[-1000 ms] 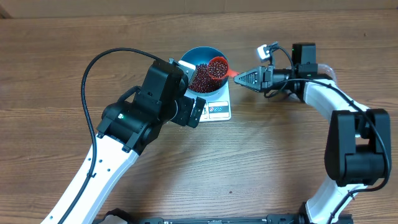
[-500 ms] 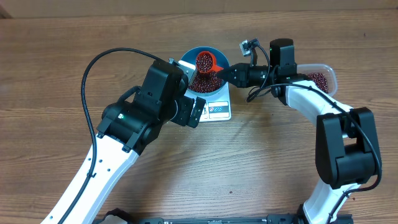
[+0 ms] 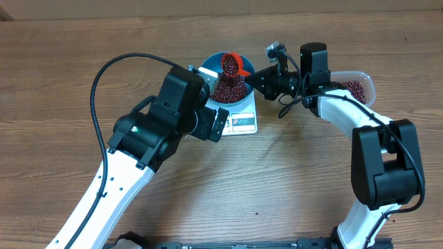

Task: Scoop item into bowl and weigh 150g on scale
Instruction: 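Tilt the red cup slowly over the bowl to pour beans gradually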

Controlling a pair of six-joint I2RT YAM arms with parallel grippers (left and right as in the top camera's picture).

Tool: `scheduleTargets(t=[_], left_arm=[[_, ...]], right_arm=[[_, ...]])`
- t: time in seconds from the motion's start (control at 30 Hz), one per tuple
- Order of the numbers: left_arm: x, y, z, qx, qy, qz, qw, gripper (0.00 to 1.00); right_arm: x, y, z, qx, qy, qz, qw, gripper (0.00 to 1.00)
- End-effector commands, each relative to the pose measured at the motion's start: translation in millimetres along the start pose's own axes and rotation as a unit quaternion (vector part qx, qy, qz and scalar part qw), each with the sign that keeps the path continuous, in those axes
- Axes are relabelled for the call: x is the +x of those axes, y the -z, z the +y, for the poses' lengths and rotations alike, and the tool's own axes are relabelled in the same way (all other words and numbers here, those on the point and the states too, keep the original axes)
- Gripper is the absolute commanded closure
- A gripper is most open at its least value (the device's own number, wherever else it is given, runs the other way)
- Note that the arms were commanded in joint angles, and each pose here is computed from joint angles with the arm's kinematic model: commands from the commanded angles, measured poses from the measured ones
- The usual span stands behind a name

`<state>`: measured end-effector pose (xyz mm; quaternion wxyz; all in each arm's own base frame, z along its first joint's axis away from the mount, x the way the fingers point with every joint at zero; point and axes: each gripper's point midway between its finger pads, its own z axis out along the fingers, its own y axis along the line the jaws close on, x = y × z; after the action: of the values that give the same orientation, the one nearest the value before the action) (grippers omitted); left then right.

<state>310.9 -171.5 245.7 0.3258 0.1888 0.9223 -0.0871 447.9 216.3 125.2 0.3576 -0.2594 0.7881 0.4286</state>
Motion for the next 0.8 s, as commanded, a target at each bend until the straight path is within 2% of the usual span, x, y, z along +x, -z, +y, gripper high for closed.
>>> scheduleTargets(t=[0.0,0.3,0.6,0.77], left_arm=[[-5.7,1.9,-2.4,0.004,0.001,-0.007,1.0,0.0],[-5.7,1.9,-2.4,0.004,0.001,-0.007,1.0,0.0],[-5.7,1.9,-2.3,0.004,0.001,-0.007,1.0,0.0],[-5.7,1.9,-2.4,0.004,0.001,-0.007,1.0,0.0]], right_arm=[[-2.0,-1.7,0.9,-0.002,0.059,-0.003,0.998,0.96],[-2.0,-1.7,0.9,-0.002,0.136,-0.003,0.991,0.96],[-2.1,-1.7,0.9,-0.001,0.25,-0.003,0.968,0.96],[-2.2,-1.7,-1.7,0.006,0.275,-0.001,0.962,0.96]])
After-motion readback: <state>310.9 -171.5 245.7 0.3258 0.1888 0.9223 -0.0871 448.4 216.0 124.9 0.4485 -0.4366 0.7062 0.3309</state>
